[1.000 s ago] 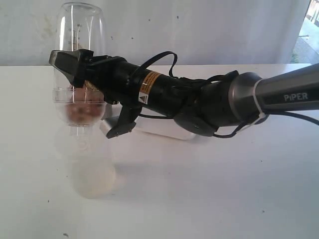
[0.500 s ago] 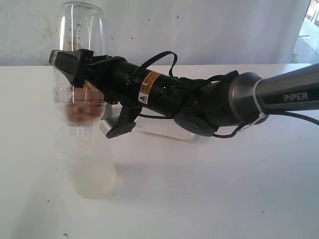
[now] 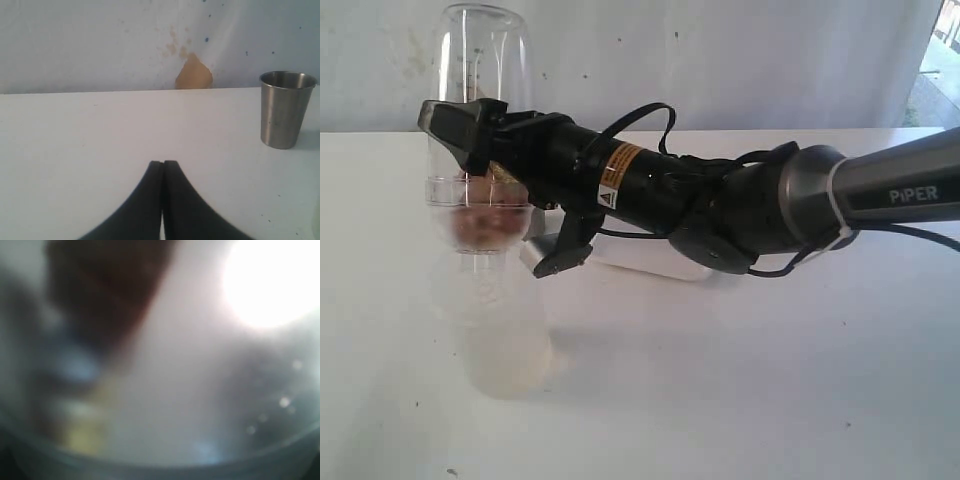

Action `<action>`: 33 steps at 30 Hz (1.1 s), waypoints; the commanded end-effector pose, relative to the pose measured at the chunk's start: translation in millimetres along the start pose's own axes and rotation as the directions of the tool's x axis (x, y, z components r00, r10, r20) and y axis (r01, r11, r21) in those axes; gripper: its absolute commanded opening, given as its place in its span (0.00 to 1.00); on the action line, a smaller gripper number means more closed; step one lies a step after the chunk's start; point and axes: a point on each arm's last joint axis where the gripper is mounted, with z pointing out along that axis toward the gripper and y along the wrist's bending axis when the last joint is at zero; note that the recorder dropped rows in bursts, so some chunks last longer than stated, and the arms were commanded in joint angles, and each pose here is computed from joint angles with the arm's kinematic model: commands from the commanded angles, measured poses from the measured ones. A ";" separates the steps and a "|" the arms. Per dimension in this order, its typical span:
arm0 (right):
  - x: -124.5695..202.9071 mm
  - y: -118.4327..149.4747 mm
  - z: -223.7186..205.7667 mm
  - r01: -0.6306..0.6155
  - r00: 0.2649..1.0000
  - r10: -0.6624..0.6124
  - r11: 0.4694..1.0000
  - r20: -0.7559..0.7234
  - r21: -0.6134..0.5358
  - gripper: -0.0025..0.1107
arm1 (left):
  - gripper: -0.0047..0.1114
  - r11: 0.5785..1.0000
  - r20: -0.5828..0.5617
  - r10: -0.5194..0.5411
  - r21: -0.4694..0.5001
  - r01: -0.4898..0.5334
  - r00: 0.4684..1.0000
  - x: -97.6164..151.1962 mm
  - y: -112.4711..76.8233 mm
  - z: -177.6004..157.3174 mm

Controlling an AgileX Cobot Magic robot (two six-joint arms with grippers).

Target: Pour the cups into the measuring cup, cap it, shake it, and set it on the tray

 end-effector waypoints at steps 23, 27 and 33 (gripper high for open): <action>12.6 -5.5 -0.6 -0.006 0.998 0.008 0.999 -0.061 0.037 0.02 | 0.04 1.000 0.016 -0.022 0.001 0.022 1.000 -0.2 -0.2 -0.1; 12.6 -5.5 -0.6 -0.006 0.998 0.008 0.999 -0.061 0.037 0.02 | 0.04 1.000 0.016 -0.022 0.001 0.022 1.000 -0.2 -0.2 -0.1; 11.9 -6.1 -0.3 -0.005 0.998 0.007 0.999 -0.058 0.038 0.02 | 0.04 1.000 0.016 -0.022 0.001 0.022 1.000 -0.2 -0.2 -0.1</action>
